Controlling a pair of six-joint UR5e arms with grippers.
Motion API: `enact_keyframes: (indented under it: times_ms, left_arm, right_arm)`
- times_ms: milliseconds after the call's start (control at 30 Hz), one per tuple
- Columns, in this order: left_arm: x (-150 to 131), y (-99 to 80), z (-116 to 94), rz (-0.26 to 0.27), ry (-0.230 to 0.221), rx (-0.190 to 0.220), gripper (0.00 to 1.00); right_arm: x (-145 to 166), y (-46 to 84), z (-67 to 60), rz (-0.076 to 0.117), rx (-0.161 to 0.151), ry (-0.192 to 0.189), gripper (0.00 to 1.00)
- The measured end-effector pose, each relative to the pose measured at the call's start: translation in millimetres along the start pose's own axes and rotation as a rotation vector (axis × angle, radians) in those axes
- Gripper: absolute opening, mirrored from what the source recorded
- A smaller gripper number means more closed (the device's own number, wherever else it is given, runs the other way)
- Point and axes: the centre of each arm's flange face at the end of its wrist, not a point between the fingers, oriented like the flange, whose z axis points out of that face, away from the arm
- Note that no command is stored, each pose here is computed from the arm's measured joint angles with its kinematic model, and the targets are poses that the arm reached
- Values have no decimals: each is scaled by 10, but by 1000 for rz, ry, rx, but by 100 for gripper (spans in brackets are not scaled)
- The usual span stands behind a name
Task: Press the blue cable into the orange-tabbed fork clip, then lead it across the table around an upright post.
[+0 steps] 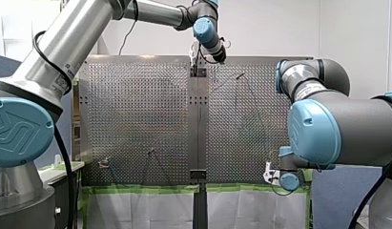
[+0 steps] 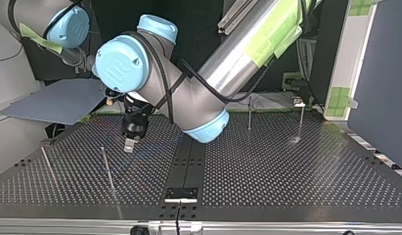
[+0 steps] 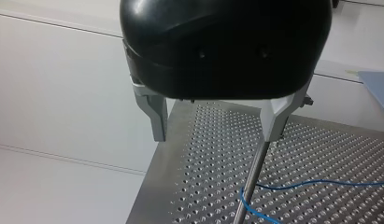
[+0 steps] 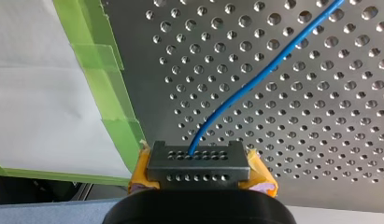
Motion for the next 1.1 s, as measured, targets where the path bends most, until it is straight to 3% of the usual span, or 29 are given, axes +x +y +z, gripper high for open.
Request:
enact_keyframes:
  times_ms: [500,767,967,1100]
  left_arm:
    - [10,18,-1,-28,2,-13,98]
    - [226,43,-13,-12,36,-24,98]
    - [216,74,-90,-13,16,4,98]
    - [128,103,-177,-43,-13,36,98]
  right_arm:
    - [-2,-2,-1,-1,0,-2,0]
    - [-4,-1,-6,-2,0,-8,0]
    - [-6,-2,-8,-2,0,-9,0]
    - [-8,-13,-11,-3,2,-9,0]
